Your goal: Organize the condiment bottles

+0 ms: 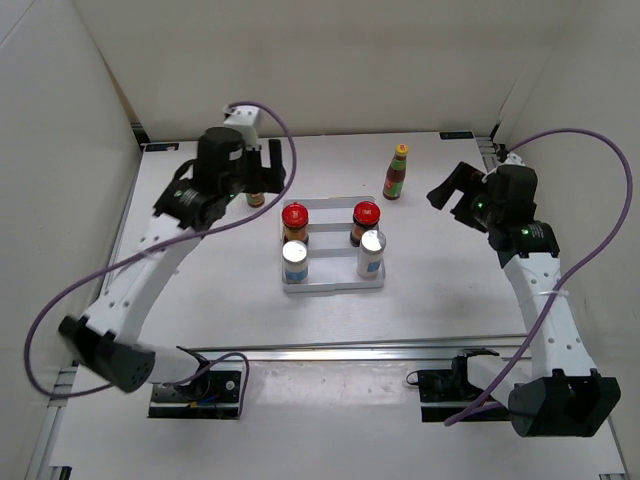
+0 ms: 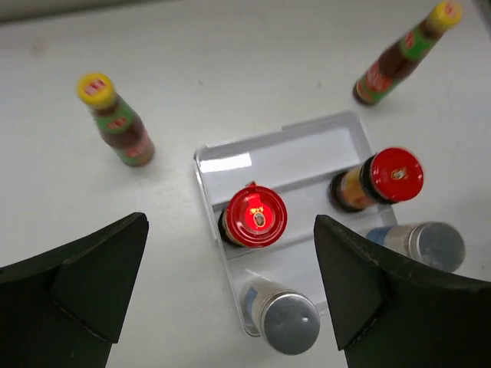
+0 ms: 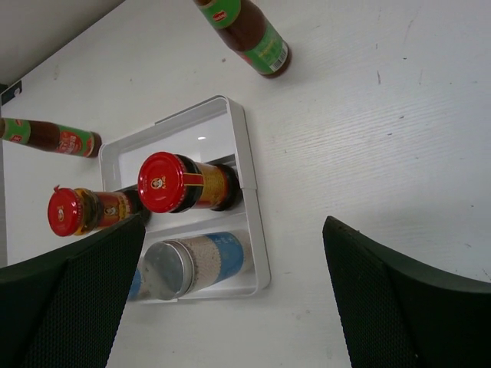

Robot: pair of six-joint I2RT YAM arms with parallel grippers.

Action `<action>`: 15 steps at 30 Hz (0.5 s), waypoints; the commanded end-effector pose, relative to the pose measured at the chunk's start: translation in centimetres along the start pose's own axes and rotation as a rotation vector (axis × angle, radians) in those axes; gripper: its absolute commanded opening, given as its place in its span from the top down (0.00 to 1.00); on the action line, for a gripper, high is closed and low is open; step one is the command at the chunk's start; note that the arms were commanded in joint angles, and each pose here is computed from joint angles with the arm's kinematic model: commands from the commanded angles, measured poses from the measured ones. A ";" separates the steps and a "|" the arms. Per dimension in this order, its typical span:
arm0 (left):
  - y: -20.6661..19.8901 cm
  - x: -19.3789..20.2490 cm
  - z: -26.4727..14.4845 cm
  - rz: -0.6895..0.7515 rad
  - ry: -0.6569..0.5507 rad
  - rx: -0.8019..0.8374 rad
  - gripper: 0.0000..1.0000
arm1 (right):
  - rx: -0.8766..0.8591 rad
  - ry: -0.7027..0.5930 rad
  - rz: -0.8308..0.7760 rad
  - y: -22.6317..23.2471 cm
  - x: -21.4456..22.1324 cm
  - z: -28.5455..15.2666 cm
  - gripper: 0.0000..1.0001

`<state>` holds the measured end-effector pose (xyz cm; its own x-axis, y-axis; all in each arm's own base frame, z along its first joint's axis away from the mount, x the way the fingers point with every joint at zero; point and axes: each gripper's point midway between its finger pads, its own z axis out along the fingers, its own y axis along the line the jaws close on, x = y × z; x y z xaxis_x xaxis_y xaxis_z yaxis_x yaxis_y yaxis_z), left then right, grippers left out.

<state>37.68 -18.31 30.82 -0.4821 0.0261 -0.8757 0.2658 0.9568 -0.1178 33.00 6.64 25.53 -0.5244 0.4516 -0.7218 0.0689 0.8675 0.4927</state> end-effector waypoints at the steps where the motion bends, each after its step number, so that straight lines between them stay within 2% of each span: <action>1: 2.6 -2.9 -5.7 0.002 -0.141 -0.105 0.00 | 0.031 0.018 -0.009 0.0 -1.1 -1.9 0.00; 4: 6.8 -0.6 -8.4 0.011 -0.161 -0.283 0.00 | -0.026 0.004 -0.035 1.4 -2.0 -3.3 0.00; 5: 8.9 -0.5 -10.4 -0.021 -0.202 -0.359 0.00 | -0.044 -0.030 -0.053 2.1 -3.1 -4.1 0.00; 6: 11.3 1.3 -10.9 -0.064 -0.197 -0.478 0.00 | -0.033 -0.032 -0.052 2.1 -3.3 -4.4 0.00; 8: 13.7 1.6 -13.5 -0.132 -0.285 -0.538 0.00 | 0.001 -0.032 -0.021 1.8 -3.5 -5.0 0.00; 9: 14.4 4.0 -12.6 -0.092 -0.249 -0.549 0.00 | -0.004 -0.043 -0.023 2.2 -4.0 -5.5 0.00; 10: 14.8 4.1 -12.8 -0.108 -0.288 -0.559 0.00 | -0.024 -0.027 -0.022 2.6 -3.9 -5.3 0.00; 14: 17.6 7.9 -12.9 -0.179 -0.280 -0.726 0.00 | -0.055 0.004 0.015 3.4 -3.8 -4.8 0.00; 15: 18.9 10.2 -12.4 -0.192 -0.249 -0.798 0.00 | -0.031 0.015 0.047 2.5 -2.7 -4.5 0.00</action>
<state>27.73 0.75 27.35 -0.2807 -0.0934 -0.9553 -0.3429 0.9393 0.0089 31.34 6.39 31.60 -0.5113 0.4521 -0.7309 0.0390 0.8618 0.5058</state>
